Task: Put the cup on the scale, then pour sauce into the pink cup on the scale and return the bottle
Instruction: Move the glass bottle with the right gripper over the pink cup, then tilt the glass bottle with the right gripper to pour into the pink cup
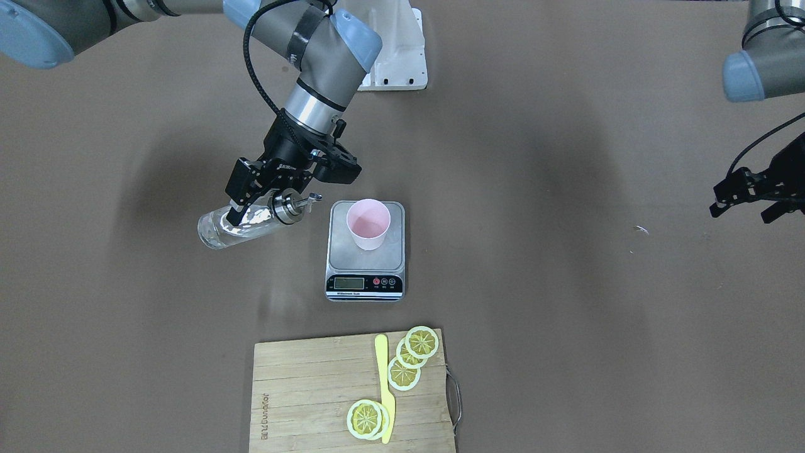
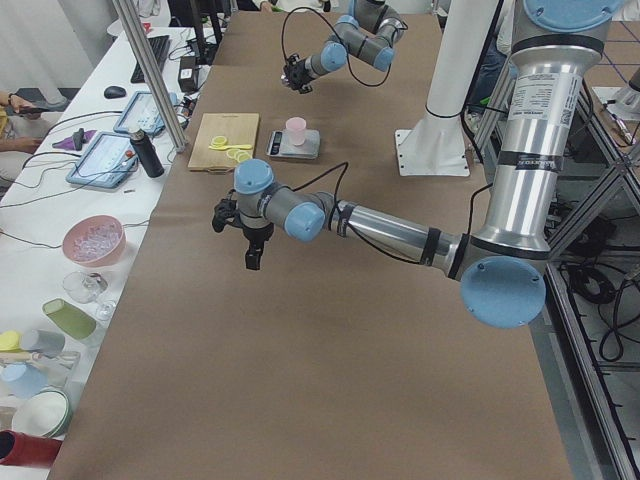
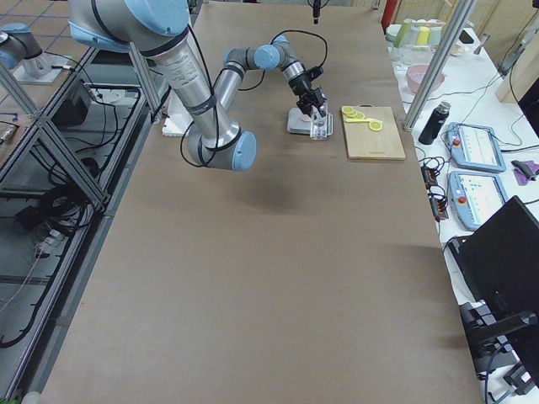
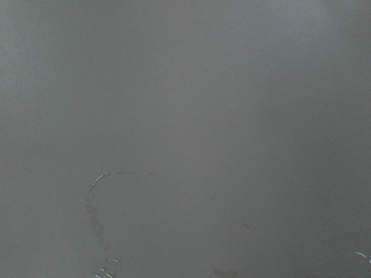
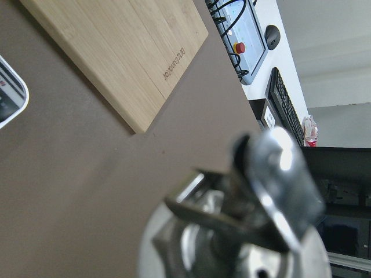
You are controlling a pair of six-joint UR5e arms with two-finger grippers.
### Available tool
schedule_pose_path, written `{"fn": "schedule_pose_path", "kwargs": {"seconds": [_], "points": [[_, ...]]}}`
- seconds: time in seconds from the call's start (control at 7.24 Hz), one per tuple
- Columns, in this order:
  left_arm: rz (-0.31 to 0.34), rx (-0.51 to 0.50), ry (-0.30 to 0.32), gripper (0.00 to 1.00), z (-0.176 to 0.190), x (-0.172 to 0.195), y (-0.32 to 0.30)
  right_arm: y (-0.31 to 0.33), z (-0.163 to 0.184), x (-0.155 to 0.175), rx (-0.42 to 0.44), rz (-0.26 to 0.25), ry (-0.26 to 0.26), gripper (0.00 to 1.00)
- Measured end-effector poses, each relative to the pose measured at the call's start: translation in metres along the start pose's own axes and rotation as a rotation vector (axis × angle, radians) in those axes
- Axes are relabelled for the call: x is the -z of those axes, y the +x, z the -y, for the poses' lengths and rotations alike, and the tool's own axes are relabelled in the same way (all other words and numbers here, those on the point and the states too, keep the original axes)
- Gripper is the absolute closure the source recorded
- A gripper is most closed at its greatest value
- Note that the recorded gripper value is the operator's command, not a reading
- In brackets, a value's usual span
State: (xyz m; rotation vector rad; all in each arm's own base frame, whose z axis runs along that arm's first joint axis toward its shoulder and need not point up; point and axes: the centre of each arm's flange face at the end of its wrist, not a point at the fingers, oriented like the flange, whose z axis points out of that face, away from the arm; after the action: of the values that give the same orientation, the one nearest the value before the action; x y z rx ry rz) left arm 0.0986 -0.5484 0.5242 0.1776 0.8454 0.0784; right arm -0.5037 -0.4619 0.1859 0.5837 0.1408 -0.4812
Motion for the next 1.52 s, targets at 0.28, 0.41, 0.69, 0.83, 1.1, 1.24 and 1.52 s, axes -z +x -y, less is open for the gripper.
{"fn": "schedule_pose_path", "kwargs": {"seconds": [0.28,0.41,0.69,0.83,1.1,1.24,1.52], "points": [[-0.026,0.011,0.018,0.03,-0.005,0.006,-0.053,0.000,0.003,-0.001,0.020,-0.030,-0.023,1.00],[-0.036,0.017,0.025,0.03,-0.006,0.012,-0.074,-0.003,0.006,-0.001,0.032,-0.045,-0.037,1.00],[-0.035,0.024,0.039,0.03,-0.009,0.022,-0.109,-0.007,0.014,-0.003,0.056,-0.080,-0.059,1.00],[-0.028,0.027,0.044,0.03,-0.011,0.025,-0.126,-0.011,0.015,-0.007,0.070,-0.101,-0.069,1.00],[-0.018,0.043,0.054,0.03,-0.015,0.032,-0.150,-0.024,0.015,-0.011,0.097,-0.130,-0.078,1.00],[-0.015,0.056,0.059,0.03,-0.017,0.035,-0.160,-0.034,0.014,-0.009,0.112,-0.142,-0.072,1.00],[-0.006,0.077,0.066,0.03,-0.023,0.040,-0.183,-0.050,0.017,-0.005,0.138,-0.158,-0.070,1.00]]}}
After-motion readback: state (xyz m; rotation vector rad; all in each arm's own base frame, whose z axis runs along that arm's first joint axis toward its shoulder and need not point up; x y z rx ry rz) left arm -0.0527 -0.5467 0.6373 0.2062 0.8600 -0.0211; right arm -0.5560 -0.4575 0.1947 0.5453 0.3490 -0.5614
